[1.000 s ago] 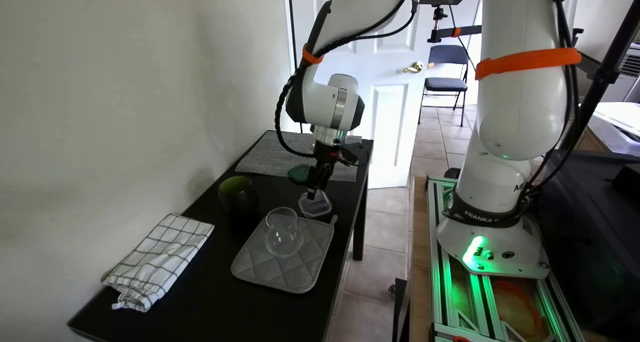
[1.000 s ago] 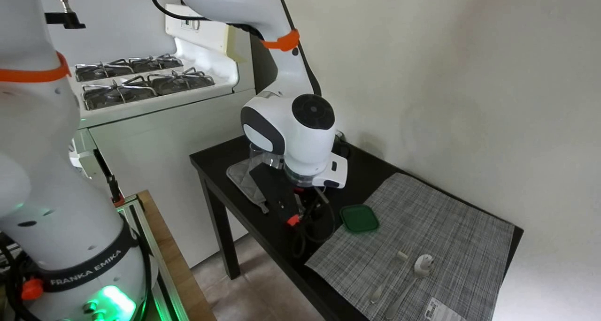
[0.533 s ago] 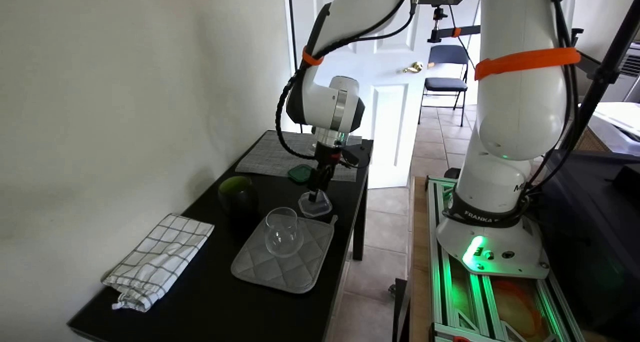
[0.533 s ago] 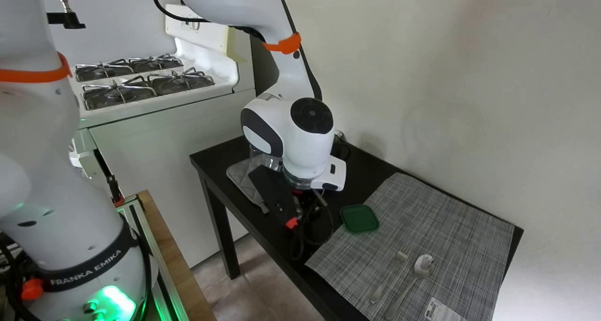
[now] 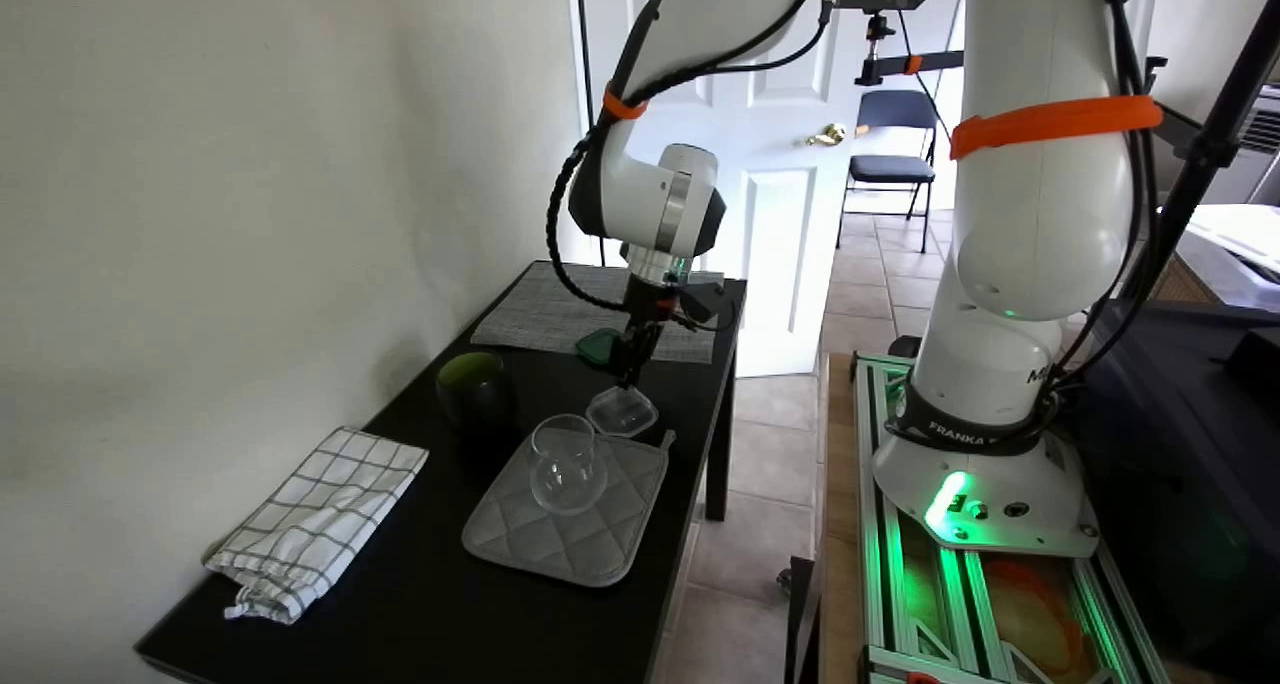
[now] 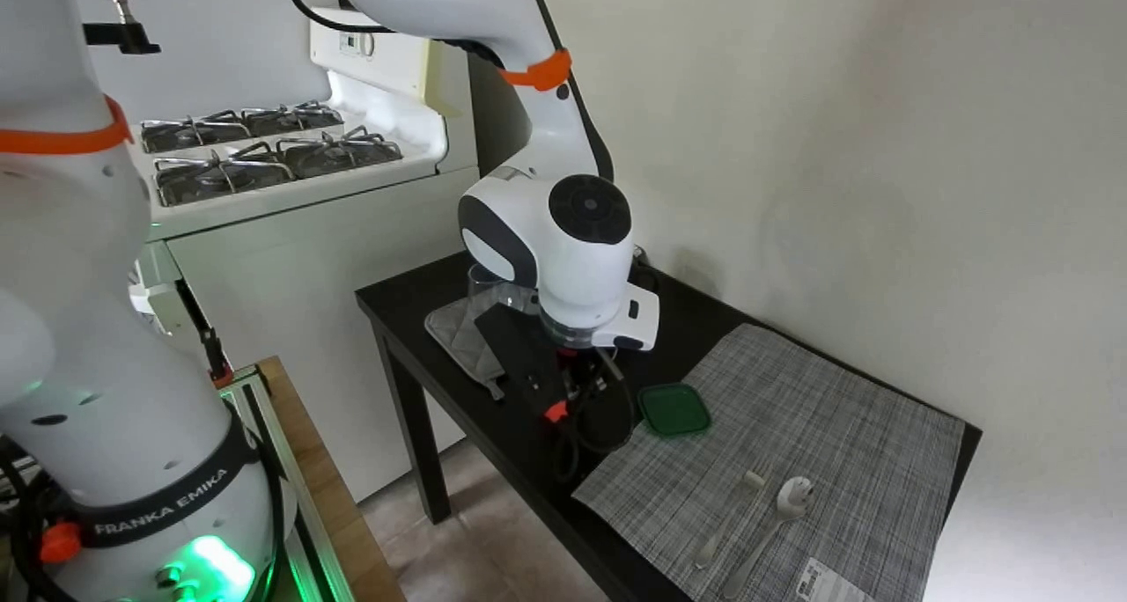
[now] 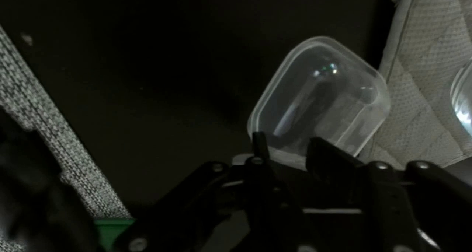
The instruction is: Turn the small lunchbox over
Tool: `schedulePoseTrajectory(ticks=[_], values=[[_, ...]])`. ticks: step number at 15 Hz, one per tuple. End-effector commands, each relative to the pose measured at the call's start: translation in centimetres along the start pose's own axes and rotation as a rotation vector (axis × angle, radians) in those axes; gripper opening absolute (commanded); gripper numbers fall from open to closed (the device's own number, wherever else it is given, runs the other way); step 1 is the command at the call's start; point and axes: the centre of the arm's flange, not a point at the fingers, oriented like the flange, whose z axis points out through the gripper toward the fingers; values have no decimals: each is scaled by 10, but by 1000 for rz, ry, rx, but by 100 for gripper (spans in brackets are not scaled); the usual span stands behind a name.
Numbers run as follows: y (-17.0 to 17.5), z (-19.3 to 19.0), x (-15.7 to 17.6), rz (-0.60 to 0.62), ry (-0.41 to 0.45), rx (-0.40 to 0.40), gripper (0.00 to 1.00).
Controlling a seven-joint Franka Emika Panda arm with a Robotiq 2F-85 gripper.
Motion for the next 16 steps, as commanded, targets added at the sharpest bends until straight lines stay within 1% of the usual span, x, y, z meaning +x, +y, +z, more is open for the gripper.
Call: schedulePoseTrajectory(ticks=[1, 2, 9, 16], values=[[4, 7, -9, -1, 1, 3, 3], [4, 5, -9, -2, 2, 3, 0], [5, -1, -9, -6, 8, -5, 1], [12, -18, -7, -5, 36, -33, 1]])
